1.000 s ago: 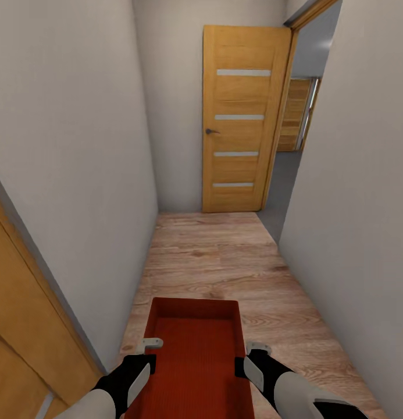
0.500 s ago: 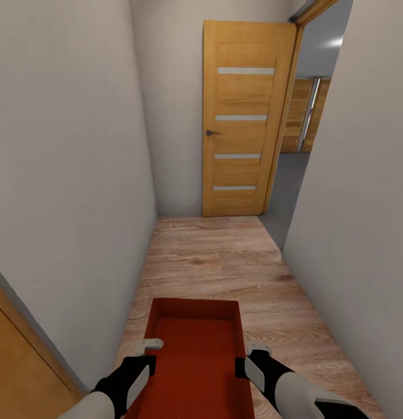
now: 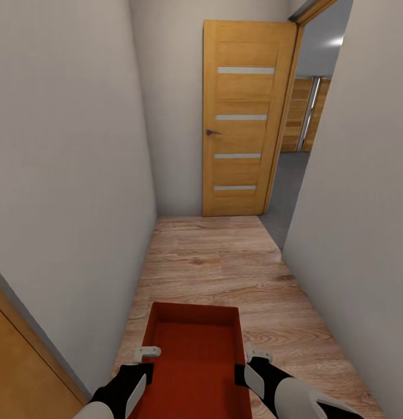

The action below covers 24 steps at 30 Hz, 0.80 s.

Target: Move the two storage containers from the living room to the garage. In the garage, place one container on the floor and stack the other container on top of it (either order is fine).

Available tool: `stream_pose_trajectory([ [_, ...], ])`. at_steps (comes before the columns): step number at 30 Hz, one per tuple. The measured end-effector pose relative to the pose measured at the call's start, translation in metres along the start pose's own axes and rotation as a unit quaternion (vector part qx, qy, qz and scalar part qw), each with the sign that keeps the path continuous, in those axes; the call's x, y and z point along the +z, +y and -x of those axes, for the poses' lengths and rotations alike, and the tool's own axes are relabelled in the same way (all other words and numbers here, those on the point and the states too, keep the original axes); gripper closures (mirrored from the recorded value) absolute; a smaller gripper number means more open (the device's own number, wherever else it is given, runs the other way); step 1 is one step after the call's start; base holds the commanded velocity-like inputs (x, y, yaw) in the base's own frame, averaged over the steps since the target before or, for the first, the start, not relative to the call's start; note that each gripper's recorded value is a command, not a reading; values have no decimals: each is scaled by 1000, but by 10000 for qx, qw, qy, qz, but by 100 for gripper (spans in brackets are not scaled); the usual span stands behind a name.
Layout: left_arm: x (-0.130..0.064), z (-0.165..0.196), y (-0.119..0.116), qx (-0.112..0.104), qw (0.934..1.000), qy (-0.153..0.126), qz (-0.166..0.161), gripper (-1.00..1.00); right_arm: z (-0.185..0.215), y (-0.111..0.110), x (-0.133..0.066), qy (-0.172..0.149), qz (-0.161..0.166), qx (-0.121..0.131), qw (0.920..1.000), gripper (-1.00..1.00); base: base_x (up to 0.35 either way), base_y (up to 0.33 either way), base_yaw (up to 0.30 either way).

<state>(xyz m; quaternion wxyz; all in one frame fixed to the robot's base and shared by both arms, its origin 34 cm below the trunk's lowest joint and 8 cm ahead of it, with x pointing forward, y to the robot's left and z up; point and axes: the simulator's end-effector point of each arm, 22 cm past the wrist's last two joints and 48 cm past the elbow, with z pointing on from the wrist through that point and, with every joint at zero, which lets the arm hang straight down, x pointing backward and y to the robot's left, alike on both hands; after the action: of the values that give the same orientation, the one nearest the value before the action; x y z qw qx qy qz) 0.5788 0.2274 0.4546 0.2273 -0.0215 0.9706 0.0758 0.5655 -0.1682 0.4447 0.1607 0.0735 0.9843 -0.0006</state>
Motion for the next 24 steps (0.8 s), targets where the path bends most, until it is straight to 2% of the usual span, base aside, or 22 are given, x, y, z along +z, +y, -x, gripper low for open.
stream_pose_trajectory([
  [9,2,-5,5,87,9999,49,-15,100,-8,4,0,55,-17,93,9999,100,37,0,0],
  [12,2,-8,6,108,9999,72,-12,100,-10,4,0,83,-24,107,9999,100,280,0,0],
  [13,-1,2,1,32,9999,-49,122,100,4,6,-2,-52,77,-6,10000,100,318,0,0],
  [14,-2,5,-8,-32,10000,-90,-21,100,17,-2,-4,-113,-37,-48,9999,100,329,0,0],
  [16,-3,12,-8,-81,9996,-263,-27,100,25,-1,-4,-291,-28,-42,9996,100,335,0,0],
  [20,-2,7,-8,-46,9999,-151,-25,100,20,-2,-4,-170,-29,-46,9998,100,340,0,0],
  [24,-2,8,-8,-50,9998,-180,-25,100,21,-2,-4,-198,-27,-42,9998,100,341,0,0],
])
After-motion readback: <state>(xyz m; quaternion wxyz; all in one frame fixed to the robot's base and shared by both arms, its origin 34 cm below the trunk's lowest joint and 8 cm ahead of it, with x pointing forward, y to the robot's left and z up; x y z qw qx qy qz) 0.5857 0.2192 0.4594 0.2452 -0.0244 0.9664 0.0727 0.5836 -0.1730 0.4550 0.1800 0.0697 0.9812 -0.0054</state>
